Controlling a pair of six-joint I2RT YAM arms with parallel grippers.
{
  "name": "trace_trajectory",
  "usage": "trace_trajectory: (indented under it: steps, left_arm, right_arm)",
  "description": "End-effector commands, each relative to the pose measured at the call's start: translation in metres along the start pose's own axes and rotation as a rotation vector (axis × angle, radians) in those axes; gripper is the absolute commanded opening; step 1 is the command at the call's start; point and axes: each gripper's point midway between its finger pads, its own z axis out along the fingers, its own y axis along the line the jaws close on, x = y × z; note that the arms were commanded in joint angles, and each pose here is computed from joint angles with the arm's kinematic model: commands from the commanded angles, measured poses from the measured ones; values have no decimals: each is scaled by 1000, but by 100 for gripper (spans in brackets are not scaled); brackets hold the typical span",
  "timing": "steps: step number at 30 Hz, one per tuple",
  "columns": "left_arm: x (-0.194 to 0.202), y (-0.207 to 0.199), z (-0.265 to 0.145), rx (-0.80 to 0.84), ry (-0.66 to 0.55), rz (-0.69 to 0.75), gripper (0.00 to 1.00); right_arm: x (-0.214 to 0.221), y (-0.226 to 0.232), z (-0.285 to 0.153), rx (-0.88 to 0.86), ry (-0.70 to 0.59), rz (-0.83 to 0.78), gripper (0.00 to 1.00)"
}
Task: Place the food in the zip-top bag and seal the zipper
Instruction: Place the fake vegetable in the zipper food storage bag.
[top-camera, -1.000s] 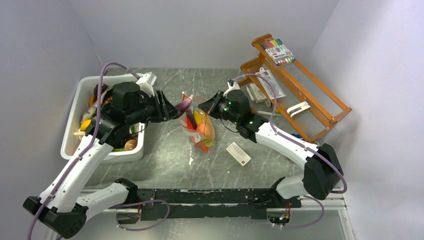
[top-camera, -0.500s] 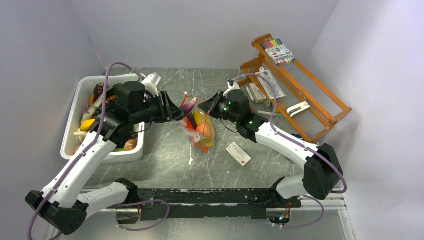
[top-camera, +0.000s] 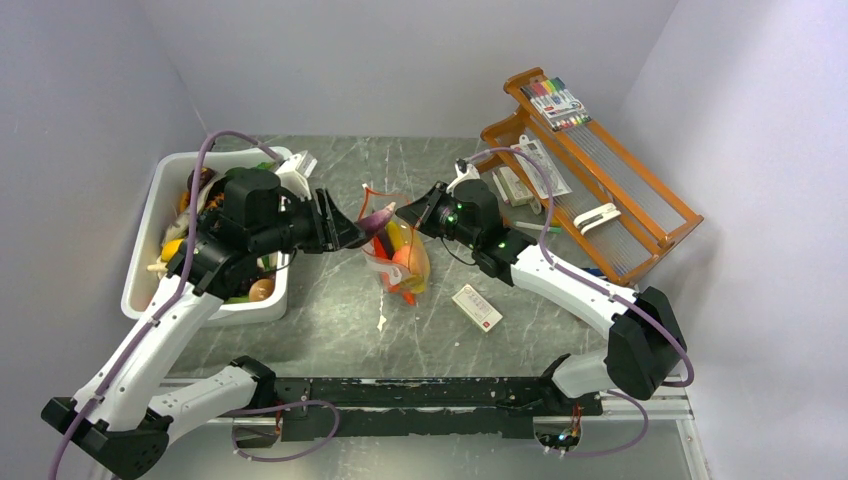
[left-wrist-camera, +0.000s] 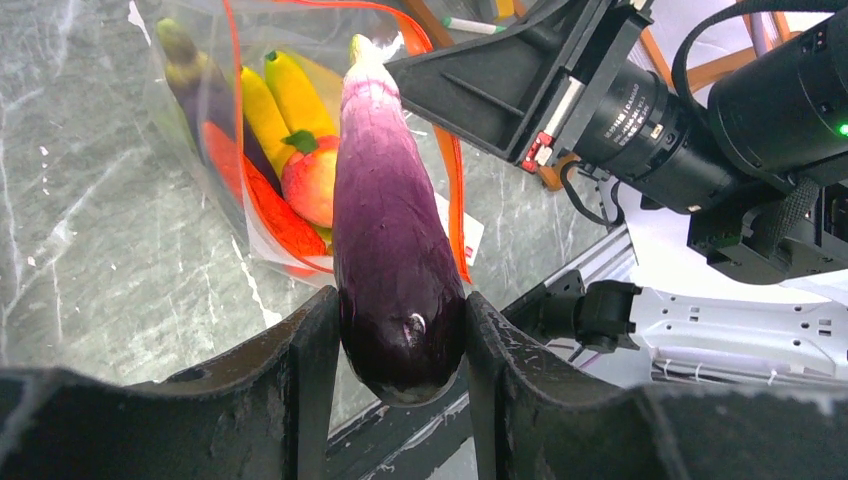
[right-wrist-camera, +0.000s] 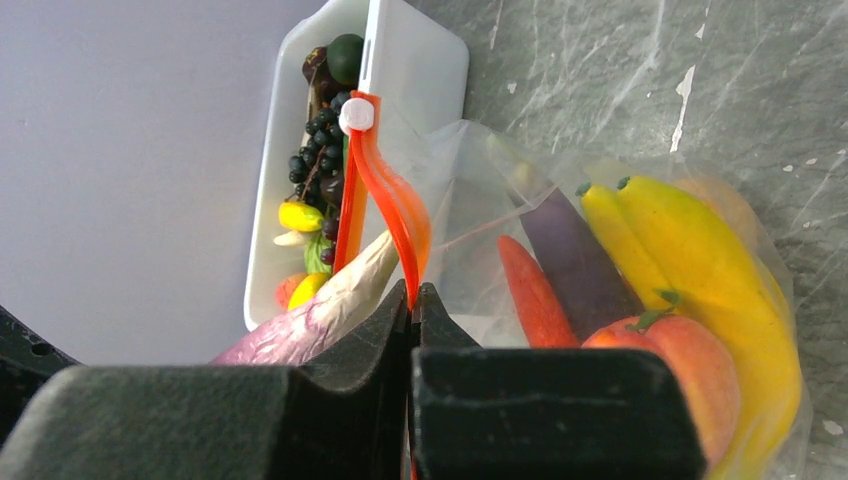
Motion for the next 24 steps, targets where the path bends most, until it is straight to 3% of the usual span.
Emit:
trace_trajectory:
  steps: [1, 10, 24]
  left_arm:
    - [7, -9, -8, 45, 27, 19, 31]
    - [4, 6, -9, -37, 9, 33, 33]
    - [-26, 18, 35, -120, -25, 66, 31]
  right_arm:
    - [-11, 12, -5, -24, -43, -9, 0]
    - [-10, 15, -8, -27, -44, -11, 0]
    - [2, 29, 0, -68, 11, -42, 0]
